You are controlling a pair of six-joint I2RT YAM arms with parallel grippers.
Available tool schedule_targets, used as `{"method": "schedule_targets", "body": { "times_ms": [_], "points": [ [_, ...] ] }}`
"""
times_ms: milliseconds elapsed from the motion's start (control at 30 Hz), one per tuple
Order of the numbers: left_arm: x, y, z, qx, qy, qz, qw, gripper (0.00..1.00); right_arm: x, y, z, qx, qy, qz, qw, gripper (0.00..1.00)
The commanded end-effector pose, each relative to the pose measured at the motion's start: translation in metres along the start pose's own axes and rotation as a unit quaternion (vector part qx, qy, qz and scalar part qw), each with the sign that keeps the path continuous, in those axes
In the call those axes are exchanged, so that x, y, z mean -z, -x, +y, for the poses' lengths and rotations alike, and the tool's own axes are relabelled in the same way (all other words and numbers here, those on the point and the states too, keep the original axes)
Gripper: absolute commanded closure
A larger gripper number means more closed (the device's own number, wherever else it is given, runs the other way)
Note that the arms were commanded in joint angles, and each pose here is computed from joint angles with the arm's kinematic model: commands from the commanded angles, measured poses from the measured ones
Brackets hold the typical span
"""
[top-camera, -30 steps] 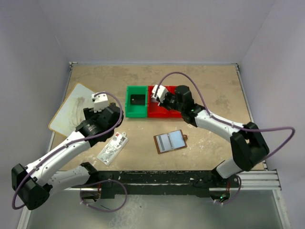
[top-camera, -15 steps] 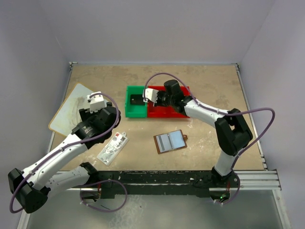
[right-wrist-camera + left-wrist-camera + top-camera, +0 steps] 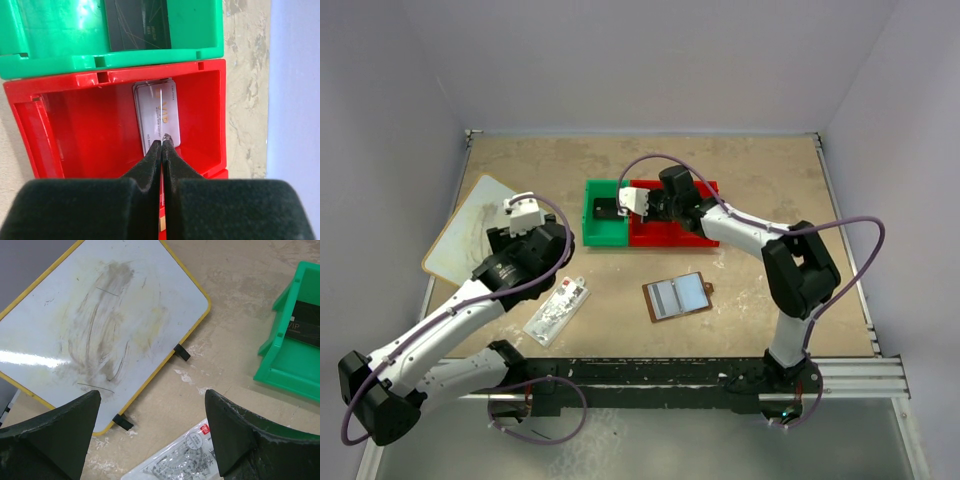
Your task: Take the credit cards out of the card holder
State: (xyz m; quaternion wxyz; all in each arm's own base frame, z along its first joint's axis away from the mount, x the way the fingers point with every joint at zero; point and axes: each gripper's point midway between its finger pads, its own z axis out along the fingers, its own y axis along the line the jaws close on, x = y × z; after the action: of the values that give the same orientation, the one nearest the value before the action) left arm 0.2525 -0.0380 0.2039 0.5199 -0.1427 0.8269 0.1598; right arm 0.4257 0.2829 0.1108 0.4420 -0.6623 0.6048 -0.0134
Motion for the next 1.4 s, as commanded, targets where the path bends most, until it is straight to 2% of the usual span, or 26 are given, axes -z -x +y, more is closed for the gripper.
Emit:
{"method": "schedule_targets", "body": {
  "times_ms": [0,367,867,1067,1200,1367],
  "points": [
    [0.002,0.015,-0.001,0.013,0.001,-0.013,1.0,0.17,0.002,0.002,-0.026,0.021,-0.037,0.005,0.999,1.0],
    [0.005,0.02,0.005,0.026,0.005,-0.023,0.999,0.17,-0.021,-0.015,-0.045,0.041,-0.068,0.027,0.997,1.0],
    [0.003,0.016,0.002,0.017,0.003,-0.018,1.0,0.17,-0.049,-0.031,-0.04,0.06,-0.041,0.043,0.996,1.0],
    [0.003,0.017,0.002,0.016,0.003,-0.017,1.0,0.17,-0.05,-0.043,-0.035,0.064,-0.029,0.066,0.995,0.89],
    [0.002,0.016,0.001,0.012,0.002,-0.015,1.0,0.17,-0.048,-0.053,-0.032,0.054,-0.017,0.082,0.995,0.87],
    [0.002,0.015,-0.001,0.01,0.0,-0.013,1.0,0.17,-0.044,-0.049,-0.032,0.044,-0.01,0.077,0.996,0.68]
  ]
}}
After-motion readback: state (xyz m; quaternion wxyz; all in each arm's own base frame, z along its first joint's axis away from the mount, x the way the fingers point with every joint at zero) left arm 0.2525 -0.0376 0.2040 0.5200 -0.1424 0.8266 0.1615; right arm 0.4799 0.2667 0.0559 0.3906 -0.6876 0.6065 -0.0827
